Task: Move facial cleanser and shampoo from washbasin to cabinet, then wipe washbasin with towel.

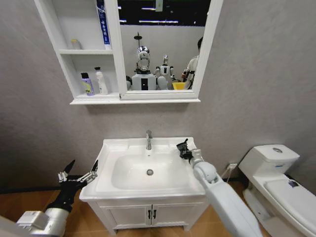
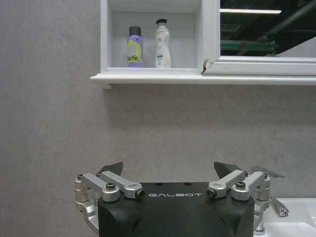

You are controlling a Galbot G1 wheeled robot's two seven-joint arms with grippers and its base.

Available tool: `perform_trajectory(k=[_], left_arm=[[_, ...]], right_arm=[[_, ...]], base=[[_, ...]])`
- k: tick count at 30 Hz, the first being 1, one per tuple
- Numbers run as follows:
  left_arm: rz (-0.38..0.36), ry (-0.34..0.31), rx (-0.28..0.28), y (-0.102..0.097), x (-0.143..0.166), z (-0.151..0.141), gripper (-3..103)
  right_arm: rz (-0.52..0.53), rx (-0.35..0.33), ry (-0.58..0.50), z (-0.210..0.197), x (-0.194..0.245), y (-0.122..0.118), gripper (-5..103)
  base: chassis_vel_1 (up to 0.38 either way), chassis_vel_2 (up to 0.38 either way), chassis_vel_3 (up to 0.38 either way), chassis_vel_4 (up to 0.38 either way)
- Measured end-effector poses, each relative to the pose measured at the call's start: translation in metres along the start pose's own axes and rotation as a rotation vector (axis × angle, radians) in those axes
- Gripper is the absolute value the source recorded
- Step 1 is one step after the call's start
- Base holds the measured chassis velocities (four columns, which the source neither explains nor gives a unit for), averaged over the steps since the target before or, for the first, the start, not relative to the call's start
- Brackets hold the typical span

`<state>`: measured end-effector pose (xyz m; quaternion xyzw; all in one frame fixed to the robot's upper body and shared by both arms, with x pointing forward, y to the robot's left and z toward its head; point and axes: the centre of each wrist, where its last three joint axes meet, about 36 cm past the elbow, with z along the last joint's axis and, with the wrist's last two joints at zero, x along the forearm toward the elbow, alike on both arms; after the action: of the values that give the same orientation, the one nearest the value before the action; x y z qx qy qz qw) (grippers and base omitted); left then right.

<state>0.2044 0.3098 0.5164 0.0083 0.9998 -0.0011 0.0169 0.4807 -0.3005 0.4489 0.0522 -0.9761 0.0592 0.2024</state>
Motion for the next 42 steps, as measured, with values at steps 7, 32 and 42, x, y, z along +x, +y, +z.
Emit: perform_trajectory(k=[7,32,42], left_arm=[[0.0,0.0,0.0,0.0,0.0,0.0,100],[0.0,0.0,0.0,0.0,0.0,0.0,100],[0.0,0.0,0.0,0.0,0.0,0.0,100]], right_arm=[[-0.069,-0.066,-0.032,0.014,-0.018,-0.026,3],[-0.007,-0.089,0.037,0.031,-0.059,-0.008,56],[0.023,-0.06,0.026,0.032,-0.056,-0.013,94]], base=[[0.0,0.0,0.0,0.0],[0.0,0.0,0.0,0.0],[0.0,0.0,0.0,0.0]])
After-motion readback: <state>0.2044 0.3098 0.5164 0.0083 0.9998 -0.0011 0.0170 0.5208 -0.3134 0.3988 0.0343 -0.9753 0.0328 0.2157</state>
